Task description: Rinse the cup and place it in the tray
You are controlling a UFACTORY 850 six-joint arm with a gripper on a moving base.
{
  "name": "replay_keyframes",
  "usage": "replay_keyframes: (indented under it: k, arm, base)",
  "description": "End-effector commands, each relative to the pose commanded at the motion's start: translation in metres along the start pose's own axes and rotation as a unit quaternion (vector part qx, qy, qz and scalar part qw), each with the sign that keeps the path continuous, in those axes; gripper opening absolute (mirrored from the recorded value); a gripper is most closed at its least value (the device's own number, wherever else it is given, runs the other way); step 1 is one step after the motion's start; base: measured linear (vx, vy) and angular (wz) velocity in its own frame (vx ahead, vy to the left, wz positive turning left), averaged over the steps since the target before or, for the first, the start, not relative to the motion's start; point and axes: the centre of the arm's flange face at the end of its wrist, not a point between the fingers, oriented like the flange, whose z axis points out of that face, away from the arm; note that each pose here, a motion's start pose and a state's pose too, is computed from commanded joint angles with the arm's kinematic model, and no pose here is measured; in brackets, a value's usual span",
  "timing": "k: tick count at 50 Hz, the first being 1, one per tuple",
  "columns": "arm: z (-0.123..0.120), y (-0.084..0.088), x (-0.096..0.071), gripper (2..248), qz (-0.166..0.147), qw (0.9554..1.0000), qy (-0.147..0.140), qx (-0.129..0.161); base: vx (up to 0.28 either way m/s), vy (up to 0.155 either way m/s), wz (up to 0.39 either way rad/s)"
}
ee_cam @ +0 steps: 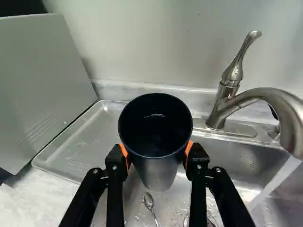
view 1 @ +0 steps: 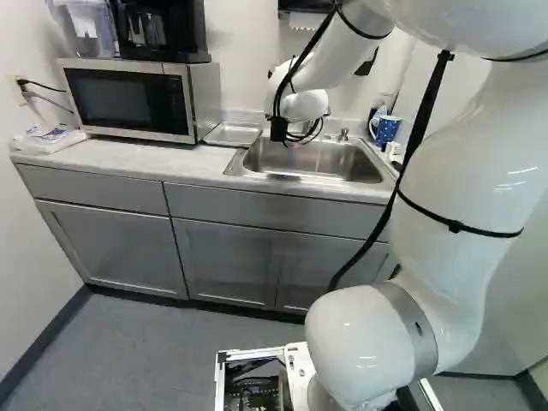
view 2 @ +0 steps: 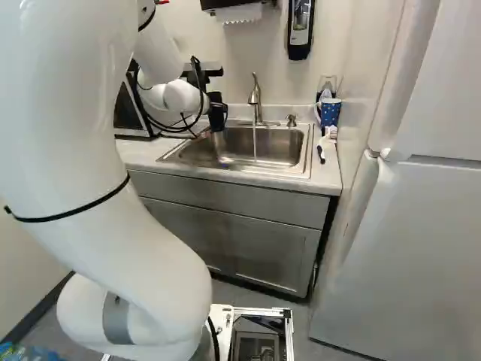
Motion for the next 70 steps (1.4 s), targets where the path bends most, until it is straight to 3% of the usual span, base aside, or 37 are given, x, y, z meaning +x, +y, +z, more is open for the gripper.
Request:
replay_keyframes:
  k: [17, 26, 41, 55, 70]
  arm:
    - [-0.008, 0.000, 0.017, 124, 0.001, 0.9998, 0.018, 0.001]
    - [-0.008, 0.000, 0.017, 124, 0.002, 0.9998, 0.018, 0.001]
    - [-0.008, 0.000, 0.017, 124, 0.065, 0.9977, 0.018, 0.002]
    - [-0.008, 0.000, 0.017, 124, 0.137, 0.9904, 0.018, 0.003]
    - [-0.008, 0.000, 0.017, 124, 0.215, 0.9765, 0.017, 0.005]
  base:
    - [0.000, 0.000, 0.000]
    - [0.000, 0.000, 0.000]
    - [0.000, 0.000, 0.000]
    - [0.000, 0.000, 0.000]
    - [0.000, 0.000, 0.000]
